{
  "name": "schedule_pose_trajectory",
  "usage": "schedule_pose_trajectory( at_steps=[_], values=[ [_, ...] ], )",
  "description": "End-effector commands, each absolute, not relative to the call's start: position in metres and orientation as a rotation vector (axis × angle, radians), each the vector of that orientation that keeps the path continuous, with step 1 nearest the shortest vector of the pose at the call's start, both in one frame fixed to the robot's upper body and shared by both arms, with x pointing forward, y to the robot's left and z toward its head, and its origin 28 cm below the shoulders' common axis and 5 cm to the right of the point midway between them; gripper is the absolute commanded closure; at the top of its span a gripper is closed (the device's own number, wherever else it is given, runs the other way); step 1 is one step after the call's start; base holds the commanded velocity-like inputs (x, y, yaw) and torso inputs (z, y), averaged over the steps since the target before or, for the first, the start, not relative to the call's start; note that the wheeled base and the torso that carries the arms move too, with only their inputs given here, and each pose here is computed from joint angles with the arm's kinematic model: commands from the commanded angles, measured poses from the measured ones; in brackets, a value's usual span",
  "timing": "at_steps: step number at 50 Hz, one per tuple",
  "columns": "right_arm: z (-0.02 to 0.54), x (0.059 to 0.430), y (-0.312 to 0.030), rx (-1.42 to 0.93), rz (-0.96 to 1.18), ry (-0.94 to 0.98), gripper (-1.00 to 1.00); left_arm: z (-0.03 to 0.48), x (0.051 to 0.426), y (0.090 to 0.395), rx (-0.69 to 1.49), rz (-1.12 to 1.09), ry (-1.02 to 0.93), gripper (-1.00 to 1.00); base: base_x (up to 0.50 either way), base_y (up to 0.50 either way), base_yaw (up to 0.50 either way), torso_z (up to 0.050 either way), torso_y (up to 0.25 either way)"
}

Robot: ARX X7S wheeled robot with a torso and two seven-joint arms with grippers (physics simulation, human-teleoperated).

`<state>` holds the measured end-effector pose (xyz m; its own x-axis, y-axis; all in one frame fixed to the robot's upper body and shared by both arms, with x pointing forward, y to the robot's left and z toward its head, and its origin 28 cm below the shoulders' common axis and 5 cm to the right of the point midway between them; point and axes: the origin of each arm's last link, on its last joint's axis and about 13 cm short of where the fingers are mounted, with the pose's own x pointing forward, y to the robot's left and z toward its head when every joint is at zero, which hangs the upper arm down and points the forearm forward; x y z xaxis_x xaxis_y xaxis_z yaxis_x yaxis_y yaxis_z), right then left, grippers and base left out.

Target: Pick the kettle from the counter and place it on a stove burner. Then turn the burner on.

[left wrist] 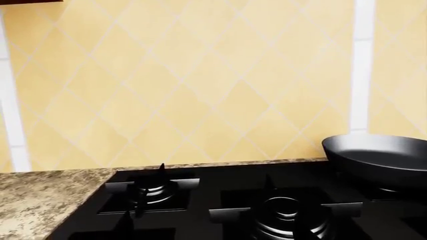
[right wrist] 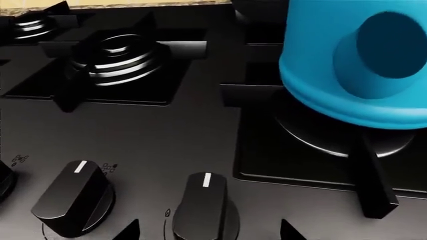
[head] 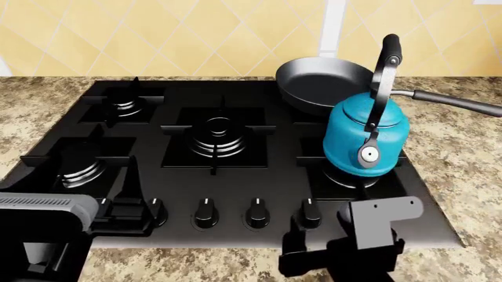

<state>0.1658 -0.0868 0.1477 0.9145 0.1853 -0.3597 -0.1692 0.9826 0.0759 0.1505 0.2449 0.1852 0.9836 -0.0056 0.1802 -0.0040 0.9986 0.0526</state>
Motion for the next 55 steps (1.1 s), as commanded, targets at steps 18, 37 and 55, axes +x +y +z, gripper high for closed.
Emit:
schedule_pose_trajectory(
  at_steps=[18,37,55],
  values=[
    [0.145,0.163,-0.087,0.019,0.180,0.358,1.00,0.187,0.150,0.246,0.049,0.006,-0.188,-1.00,0.00,0.00,0.00,0.000,0.000],
    [0.141,0.169,-0.095,-0.053,0.194,0.290,1.00,0.183,0.151,0.246,0.045,0.002,-0.179,-1.00,0.00,0.00,0.00,0.000,0.000],
    [0.140,0.186,-0.120,-0.245,0.207,0.163,1.00,0.183,0.152,0.245,0.038,0.001,-0.180,-1.00,0.00,0.00,0.00,0.001,0.000]
  ],
)
